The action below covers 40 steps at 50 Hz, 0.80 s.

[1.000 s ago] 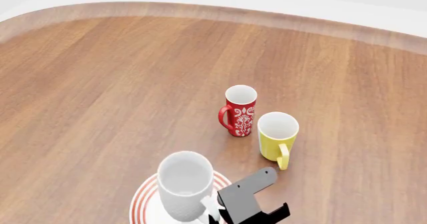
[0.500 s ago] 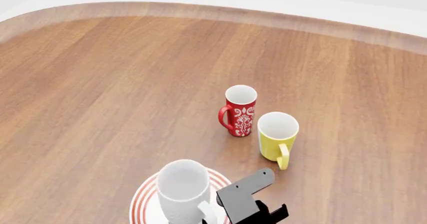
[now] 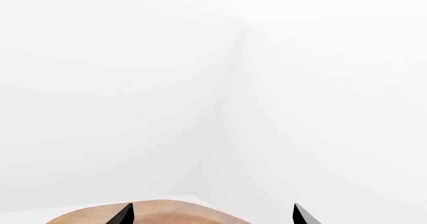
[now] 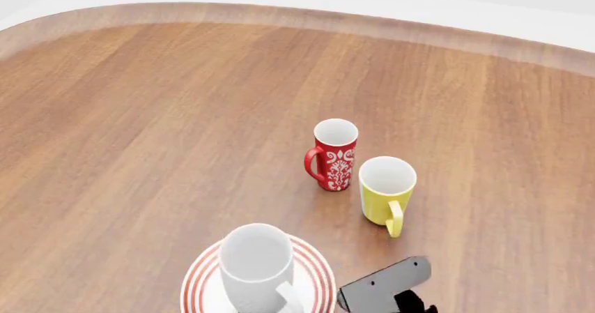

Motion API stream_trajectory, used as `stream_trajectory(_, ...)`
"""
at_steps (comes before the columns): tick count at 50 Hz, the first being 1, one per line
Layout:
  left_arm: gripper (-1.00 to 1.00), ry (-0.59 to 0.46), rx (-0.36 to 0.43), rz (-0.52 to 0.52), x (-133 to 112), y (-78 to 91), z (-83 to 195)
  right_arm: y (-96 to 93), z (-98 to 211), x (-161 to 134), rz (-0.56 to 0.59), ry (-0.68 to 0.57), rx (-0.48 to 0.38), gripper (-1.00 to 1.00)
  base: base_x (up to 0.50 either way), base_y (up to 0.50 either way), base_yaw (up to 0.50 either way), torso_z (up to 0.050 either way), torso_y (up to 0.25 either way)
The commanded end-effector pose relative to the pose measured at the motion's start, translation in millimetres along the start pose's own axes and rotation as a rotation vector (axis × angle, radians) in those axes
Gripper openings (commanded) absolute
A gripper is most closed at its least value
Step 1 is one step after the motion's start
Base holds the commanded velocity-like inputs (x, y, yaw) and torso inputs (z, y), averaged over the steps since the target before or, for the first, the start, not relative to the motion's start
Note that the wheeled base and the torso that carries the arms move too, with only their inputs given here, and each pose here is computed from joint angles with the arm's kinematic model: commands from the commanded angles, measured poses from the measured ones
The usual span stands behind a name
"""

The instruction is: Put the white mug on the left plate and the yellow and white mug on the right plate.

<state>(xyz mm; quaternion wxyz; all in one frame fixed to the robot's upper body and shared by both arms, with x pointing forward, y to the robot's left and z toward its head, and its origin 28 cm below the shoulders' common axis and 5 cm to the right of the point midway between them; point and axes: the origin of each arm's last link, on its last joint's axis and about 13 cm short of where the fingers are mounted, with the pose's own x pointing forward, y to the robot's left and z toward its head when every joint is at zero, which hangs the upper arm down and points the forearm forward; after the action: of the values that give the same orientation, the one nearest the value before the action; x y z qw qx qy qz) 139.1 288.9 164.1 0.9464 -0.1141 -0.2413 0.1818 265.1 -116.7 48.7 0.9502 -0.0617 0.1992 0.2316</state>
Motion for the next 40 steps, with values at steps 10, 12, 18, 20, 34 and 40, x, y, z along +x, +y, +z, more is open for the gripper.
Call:
stream_trajectory(10, 1.0, 0.002, 0.003, -0.007, 3, -0.2, -3, 3.8, 45, -79, -0.118, -0.388, -0.007, 1.0, 0.0, 0.0, 0.0, 0.0, 0.0)
stream_trajectory(12, 1.0, 0.001, 0.002, -0.005, 3, 0.3, -3, 3.0, 46, -80, -0.137, -0.408, -0.018, 1.0, 0.0, 0.0, 0.0, 0.0, 0.0)
stream_trajectory(18, 1.0, 0.001, 0.002, -0.007, 5, 0.6, -4, -1.2, 52, -81, -0.236, -0.473, 0.014, 1.0, 0.0, 0.0, 0.0, 0.0, 0.0)
stream_trajectory(20, 1.0, 0.0, 0.002, -0.007, 5, 0.9, -4, -4.7, 55, -79, -0.304, -0.491, 0.004, 1.0, 0.0, 0.0, 0.0, 0.0, 0.0)
stream_trajectory(34, 1.0, -0.003, -0.001, -0.004, 4, 1.7, -3, -17.6, 54, -41, -0.508, -0.384, 0.059, 1.0, 0.0, 0.0, 0.0, 0.0, 0.0)
stream_trajectory(40, 1.0, -0.003, -0.001, -0.006, 3, 1.3, -3, -20.0, 52, -28, -0.526, -0.298, 0.089, 1.0, 0.0, 0.0, 0.0, 0.0, 0.0)
